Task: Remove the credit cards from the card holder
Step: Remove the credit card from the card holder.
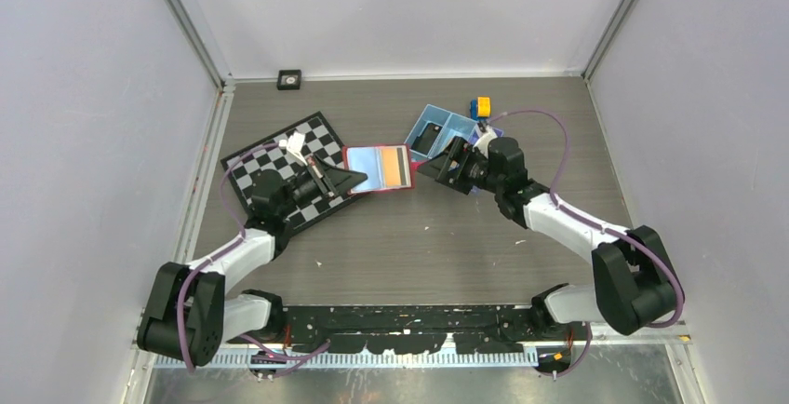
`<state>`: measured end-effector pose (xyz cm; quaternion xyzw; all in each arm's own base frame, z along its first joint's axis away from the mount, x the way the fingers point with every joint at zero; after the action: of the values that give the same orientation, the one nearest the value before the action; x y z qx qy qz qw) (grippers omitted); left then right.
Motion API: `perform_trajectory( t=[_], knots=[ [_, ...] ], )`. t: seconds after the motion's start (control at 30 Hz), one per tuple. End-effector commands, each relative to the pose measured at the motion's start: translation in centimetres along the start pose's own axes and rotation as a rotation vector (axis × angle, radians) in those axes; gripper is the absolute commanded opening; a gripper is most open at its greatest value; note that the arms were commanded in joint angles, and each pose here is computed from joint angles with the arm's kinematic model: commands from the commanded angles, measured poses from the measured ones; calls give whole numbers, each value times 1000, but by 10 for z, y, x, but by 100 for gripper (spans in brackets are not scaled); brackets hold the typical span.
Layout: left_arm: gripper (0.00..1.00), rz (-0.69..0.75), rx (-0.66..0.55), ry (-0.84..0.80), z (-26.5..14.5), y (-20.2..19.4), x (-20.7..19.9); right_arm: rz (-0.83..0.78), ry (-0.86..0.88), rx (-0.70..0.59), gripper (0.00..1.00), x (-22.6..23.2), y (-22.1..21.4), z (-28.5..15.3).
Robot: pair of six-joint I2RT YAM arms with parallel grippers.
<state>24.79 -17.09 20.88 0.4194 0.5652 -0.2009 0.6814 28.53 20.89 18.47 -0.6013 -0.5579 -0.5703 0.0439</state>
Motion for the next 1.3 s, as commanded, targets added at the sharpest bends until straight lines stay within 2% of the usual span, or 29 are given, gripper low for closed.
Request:
perform_trajectory(
  t=[0.0, 0.17, 0.4, 0.57, 0.73, 0.9, 0.93, 1.0, 1.1, 1.27],
  knots=[
    [0, 73, 10, -185, -2, 2, -35, -39, 224, -45, 84, 32, 8, -2],
    [0, 60, 25, -264, -2, 1, -45, -52, 376, -69, 85, 54, 4, -12],
    [0, 42, 50, -291, 0, -2, -48, -89, 447, -88, 86, 68, 0, -19],
    [0, 48, 51, -292, 1, -3, -48, -72, 508, -90, 61, 75, 0, -20],
    [0, 35, 58, -267, 5, -4, -40, -44, 521, -91, 30, 77, 1, -21],
    [0, 18, 70, -233, 10, -4, -30, -30, 521, -92, 8, 76, 2, -20],
    [2, 16, 71, -224, 11, -4, -28, -26, 520, -89, 4, 76, 1, -20],
    [12, 14, 69, -192, 12, -4, -24, -20, 517, -88, 1, 75, 1, -19],
    [29, 10, 52, -85, 12, -3, -10, -4, 486, -89, 1, 70, 1, -15],
    [50, 74, -69, 275, -9, 6, 15, -1, 410, -77, 1, 59, -1, -8]
  ],
)
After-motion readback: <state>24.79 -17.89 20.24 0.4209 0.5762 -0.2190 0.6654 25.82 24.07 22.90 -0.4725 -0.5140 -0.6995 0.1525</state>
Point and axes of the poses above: each gripper's point midway between its finger pads, its own z axis out along the fingers, its own x axis along the line the jaws close on, y = z × x, the point moved 5 cm from there along -z, back along the fingers, and after that the axes turned 7 degrees about -z, right-handed, at the moved point
